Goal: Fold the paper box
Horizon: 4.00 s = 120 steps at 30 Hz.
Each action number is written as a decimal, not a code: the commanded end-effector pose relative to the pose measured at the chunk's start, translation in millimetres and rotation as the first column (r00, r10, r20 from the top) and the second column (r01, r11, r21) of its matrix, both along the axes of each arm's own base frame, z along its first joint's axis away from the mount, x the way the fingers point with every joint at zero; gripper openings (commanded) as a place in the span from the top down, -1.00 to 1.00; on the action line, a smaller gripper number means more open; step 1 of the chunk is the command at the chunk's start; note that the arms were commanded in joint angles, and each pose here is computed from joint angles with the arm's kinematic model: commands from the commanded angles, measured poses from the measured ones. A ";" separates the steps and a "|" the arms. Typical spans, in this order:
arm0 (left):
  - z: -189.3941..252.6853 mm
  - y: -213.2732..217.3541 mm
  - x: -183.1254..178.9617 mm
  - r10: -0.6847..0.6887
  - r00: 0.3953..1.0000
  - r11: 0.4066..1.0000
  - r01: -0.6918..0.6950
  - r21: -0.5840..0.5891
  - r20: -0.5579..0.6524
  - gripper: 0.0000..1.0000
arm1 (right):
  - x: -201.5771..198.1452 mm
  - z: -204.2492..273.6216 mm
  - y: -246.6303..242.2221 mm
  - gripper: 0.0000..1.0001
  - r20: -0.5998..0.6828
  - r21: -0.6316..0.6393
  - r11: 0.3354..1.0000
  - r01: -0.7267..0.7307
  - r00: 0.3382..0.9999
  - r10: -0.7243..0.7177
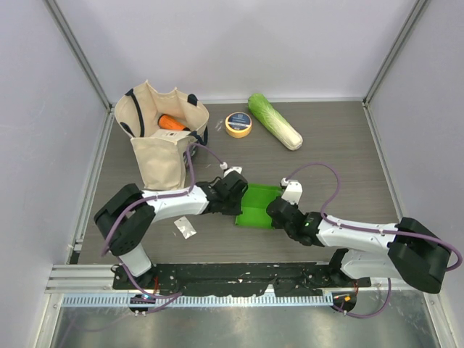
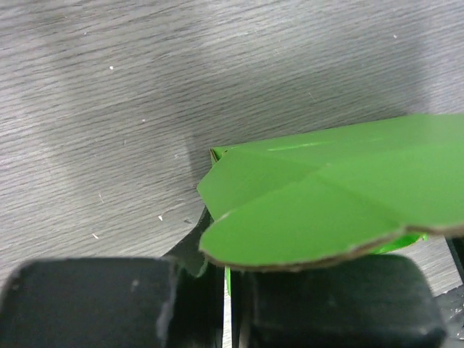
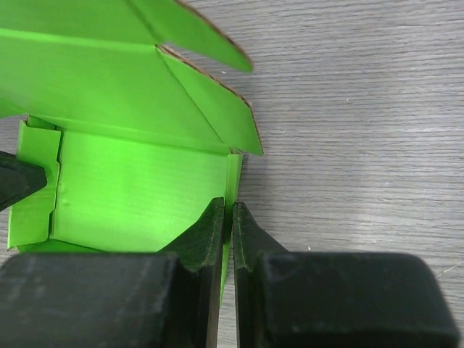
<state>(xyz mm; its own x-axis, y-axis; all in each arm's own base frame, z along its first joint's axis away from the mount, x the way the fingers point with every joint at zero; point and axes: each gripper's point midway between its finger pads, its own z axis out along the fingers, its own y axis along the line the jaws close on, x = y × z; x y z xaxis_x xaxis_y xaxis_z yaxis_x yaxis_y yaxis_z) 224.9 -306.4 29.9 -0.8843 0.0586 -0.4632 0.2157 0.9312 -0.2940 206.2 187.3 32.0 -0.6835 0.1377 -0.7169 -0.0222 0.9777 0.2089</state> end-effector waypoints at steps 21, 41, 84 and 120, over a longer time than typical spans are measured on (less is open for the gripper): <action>-107.6 23.5 -25.8 -0.005 0.999 0.845 -0.017 0.535 0.039 1.00 | 4.2 2.6 17.4 0.99 0.071 0.121 0.988 0.094 0.992 -0.103; -112.5 6.9 -27.6 0.002 0.999 0.936 0.012 0.351 -0.041 1.00 | 5.9 10.1 11.1 0.99 0.093 0.087 0.992 0.093 0.990 -0.101; 45.1 17.6 -18.7 0.081 0.997 0.991 -0.078 -0.105 0.020 0.22 | 7.6 28.3 18.8 0.76 0.115 0.031 0.999 0.005 0.993 -0.009; 48.6 5.3 -13.3 0.151 0.988 0.808 -0.149 -0.570 -0.045 0.46 | 7.5 25.6 24.8 0.88 0.111 0.022 1.000 -0.018 0.994 0.015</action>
<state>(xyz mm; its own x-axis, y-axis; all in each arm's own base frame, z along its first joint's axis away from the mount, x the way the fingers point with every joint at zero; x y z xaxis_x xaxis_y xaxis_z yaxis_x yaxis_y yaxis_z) 207.1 -288.9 66.3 -0.8611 -0.3495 -0.3693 0.0456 0.6703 -0.7407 204.1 197.3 40.6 -0.6361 0.1079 -0.7640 -0.0553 0.9813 0.1845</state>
